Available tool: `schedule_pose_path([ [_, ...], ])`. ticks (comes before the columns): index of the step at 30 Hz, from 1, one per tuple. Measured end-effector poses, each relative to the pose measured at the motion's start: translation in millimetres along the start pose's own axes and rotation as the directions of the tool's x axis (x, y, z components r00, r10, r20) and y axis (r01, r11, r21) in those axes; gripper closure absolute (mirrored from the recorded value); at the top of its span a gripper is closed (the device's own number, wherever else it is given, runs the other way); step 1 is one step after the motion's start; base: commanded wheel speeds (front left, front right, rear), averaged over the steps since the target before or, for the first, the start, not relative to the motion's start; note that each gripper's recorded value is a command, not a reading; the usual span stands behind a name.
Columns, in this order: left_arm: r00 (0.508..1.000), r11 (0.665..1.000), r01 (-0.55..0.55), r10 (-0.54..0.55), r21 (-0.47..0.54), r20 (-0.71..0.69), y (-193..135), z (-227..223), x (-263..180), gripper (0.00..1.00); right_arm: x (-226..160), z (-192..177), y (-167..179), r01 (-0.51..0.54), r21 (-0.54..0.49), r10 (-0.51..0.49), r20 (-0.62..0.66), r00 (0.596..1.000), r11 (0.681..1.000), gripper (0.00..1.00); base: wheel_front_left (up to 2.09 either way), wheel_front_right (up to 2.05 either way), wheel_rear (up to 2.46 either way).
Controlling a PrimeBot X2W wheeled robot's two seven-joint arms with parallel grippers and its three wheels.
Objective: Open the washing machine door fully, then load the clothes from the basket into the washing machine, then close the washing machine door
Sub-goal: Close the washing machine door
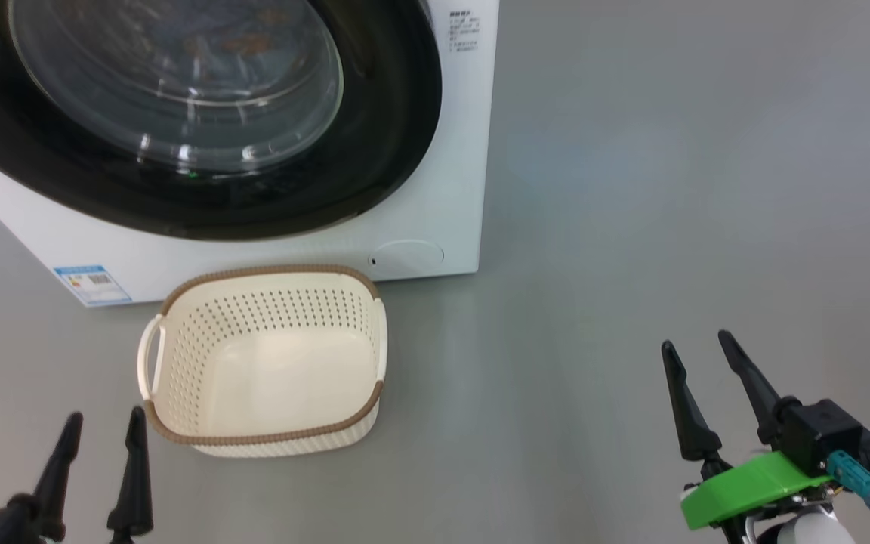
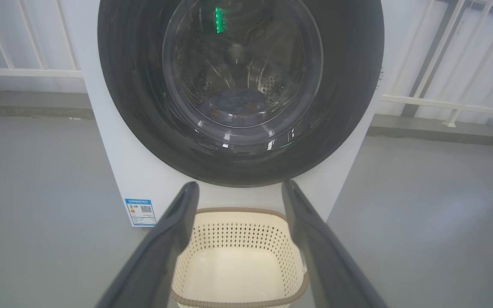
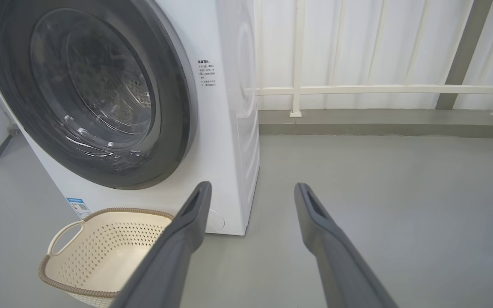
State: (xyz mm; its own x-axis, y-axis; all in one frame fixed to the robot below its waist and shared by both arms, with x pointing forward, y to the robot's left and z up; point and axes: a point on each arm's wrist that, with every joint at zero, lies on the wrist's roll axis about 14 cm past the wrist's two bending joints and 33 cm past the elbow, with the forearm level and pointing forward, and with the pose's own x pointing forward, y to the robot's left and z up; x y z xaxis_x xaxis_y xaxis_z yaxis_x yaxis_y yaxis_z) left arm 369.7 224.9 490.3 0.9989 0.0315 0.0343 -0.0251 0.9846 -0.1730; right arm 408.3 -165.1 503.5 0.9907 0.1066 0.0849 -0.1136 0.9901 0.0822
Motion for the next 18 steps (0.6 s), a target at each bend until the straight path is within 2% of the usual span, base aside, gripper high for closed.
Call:
schedule_pose_path([
  [7, 1.000, 1.000, -0.006, 0.006, 0.010, 0.005, -1.3, 2.3, -17.8, 0.00, -20.7, 11.2, -6.2, 0.029, 0.014, -0.029, 0.022, 0.999, 0.999, 0.00, 0.00, 0.00, 0.00],
  [18, 1.000, 1.000, -0.014, 0.014, 0.026, 0.006, -0.5, 3.0, -31.6, 0.00, -32.8, 15.2, -8.0, 0.040, 0.020, -0.041, 0.031, 0.999, 0.999, 0.00, 0.00, 0.00, 0.00],
])
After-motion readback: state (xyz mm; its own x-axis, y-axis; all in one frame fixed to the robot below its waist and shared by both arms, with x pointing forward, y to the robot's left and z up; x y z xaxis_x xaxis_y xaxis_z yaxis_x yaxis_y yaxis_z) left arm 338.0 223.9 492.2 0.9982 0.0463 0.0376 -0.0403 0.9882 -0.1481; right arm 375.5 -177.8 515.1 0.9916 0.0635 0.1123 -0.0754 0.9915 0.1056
